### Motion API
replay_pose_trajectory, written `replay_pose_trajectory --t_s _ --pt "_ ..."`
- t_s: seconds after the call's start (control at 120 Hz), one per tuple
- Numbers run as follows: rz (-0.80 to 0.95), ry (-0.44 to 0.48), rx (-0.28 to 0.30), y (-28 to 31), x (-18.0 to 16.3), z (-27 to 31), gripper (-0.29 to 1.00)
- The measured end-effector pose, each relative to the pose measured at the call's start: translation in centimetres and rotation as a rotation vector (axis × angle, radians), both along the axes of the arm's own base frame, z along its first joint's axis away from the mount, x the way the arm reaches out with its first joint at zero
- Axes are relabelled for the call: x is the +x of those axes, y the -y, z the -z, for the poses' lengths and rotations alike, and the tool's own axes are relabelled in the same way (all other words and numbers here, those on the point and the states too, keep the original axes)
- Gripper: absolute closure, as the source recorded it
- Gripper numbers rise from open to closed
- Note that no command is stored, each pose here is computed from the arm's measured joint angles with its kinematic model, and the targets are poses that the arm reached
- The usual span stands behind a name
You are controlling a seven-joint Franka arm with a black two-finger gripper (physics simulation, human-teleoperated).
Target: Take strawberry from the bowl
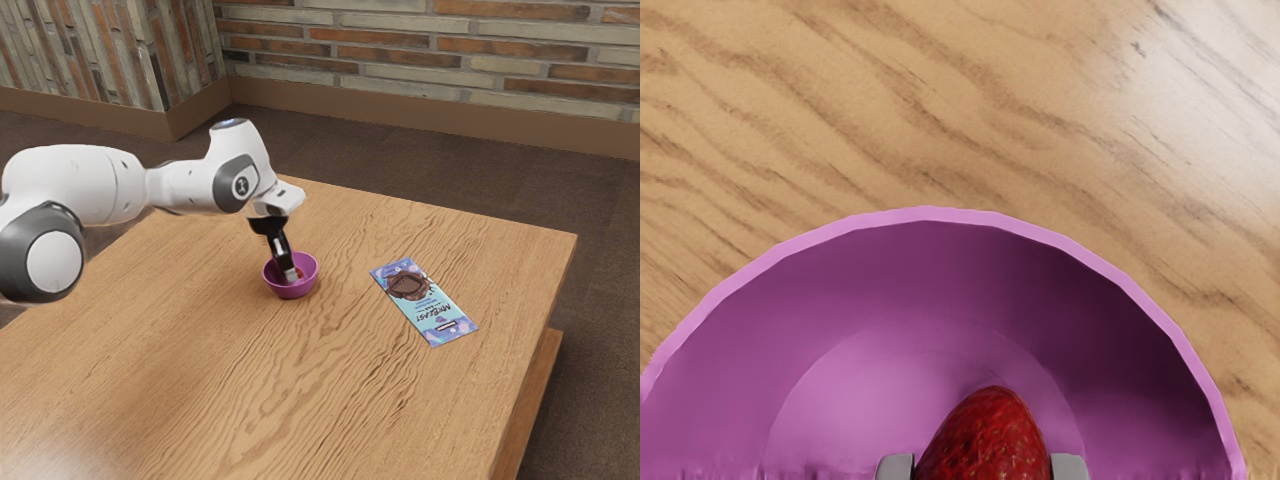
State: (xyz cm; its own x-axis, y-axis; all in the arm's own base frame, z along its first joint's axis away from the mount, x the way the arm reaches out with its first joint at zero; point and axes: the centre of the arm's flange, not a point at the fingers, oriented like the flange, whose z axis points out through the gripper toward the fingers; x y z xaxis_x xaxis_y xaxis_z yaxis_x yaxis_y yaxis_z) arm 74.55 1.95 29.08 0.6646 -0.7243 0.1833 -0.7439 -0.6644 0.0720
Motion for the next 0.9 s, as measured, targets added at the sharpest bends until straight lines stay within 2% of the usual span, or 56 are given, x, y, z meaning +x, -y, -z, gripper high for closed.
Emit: replay_pose_trajectory --t_s 0.092,0.175,0.275,0.442,0.683,0.9 --pt "0.014 0.048 0.032 1.0 -1.2 -5.2 0.74" --pt "0.126 0.068 0.041 9.4 -2.5 -7.4 0.75" --pt "0.245 0.039 0.032 19.0 -4.3 -5.3 0.76" --pt "0.268 -0.039 0.039 21.6 -6.6 -1.0 0.76" --pt "0.247 -0.065 0.018 21.8 -7.3 0.2 0.30" --pt "0.240 -0.047 0.013 21.8 -7.2 -1.1 0.11"
